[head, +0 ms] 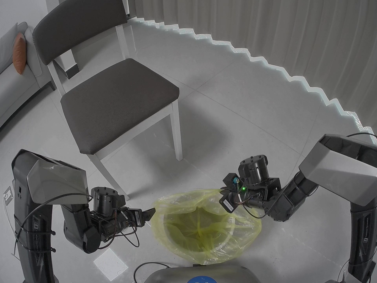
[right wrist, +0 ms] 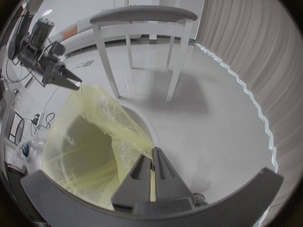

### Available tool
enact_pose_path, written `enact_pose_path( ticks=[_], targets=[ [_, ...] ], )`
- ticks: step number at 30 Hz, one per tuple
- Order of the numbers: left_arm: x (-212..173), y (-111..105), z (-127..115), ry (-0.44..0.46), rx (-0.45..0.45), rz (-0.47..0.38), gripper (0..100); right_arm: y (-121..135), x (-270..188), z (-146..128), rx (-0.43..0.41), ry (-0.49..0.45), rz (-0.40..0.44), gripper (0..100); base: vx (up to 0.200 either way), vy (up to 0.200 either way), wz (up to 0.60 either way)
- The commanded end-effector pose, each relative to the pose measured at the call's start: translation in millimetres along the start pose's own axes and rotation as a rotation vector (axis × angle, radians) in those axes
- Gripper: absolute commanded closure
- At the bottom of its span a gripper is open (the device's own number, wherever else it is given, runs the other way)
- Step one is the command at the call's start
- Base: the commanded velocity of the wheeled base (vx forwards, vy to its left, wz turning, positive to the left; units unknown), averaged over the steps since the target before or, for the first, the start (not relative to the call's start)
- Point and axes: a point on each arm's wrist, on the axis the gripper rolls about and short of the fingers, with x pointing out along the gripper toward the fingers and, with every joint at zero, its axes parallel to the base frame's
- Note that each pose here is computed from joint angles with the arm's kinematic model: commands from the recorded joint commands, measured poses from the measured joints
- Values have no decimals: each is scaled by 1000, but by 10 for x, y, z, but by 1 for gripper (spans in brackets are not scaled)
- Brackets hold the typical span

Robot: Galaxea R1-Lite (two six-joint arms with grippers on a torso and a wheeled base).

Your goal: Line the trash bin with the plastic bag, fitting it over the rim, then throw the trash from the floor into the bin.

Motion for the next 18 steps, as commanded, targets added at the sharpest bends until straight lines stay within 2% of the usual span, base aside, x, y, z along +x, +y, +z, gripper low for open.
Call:
enact_pose_path(
  ticks=[1,10,18],
  targets=[
    [-41,9,53,-18,-7,1,0,-163,1,213,10,-65,-40,100,0,0,0],
    [-70,50,74,-25,-17,11,0,-255,36,417,13,-86,-53,100,0,0,0],
    [-101,57,38,-19,-22,11,0,-316,295,445,17,-93,-65,100,0,0,0]
  ],
)
